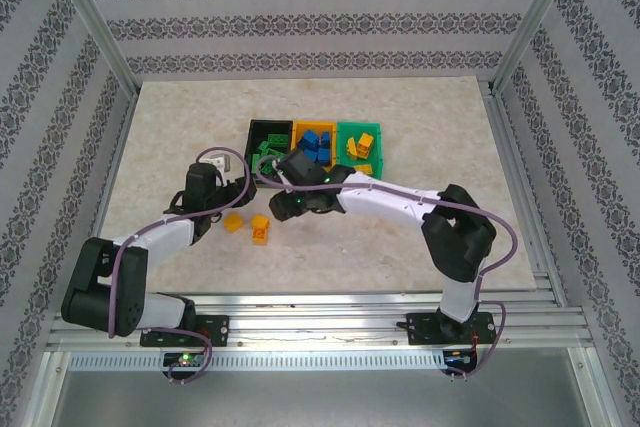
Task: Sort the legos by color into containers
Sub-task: Pick up the lego from the bottom-center of the table.
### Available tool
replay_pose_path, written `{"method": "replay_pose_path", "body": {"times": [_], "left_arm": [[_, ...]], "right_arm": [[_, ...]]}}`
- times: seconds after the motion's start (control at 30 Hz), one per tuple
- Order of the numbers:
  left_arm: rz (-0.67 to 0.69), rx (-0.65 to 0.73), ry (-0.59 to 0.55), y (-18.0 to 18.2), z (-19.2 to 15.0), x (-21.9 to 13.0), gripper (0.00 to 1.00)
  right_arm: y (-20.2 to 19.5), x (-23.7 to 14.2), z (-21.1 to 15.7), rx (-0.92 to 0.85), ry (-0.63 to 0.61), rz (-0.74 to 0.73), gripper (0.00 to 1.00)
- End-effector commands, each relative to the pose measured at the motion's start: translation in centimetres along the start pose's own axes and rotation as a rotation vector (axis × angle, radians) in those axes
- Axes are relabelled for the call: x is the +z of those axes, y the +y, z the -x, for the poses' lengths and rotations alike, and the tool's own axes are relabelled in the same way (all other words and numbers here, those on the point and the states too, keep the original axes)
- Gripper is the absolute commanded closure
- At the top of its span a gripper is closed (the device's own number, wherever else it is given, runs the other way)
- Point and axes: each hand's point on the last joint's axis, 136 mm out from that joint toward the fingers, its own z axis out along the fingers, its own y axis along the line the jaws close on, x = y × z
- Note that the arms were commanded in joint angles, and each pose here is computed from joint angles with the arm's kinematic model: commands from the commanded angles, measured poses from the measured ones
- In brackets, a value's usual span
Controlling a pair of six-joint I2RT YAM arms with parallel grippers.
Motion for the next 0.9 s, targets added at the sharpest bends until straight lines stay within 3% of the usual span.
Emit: {"method": "replay_pose_path", "body": {"times": [0.0, 0.3, 0.4, 0.87], "left_arm": [[-0.019, -0.082, -0.03, 0.8, 0.6, 0.0, 0.38], [-0.064, -0.254, -0.087, 3.5, 0.9, -0.8, 0.38], [-0.069, -0.263, -0.091, 3.6, 1.0, -0.8, 0.38], [-0.114, -0.26, -0.093, 2.8, 1.3, -1.1, 0.38]], "right_arm": [[1.7, 1.5, -0.9, 0.018, 0.042, 0.026, 0.44], [5.5, 4.4, -1.8, 0.054, 0.067, 0.063, 0.38], [5.9, 5.2, -2.2, 0.081, 0.077, 0.053, 0.33], [6.5, 7.9, -2.7, 0.12, 0.112, 0.036, 0.35]]}}
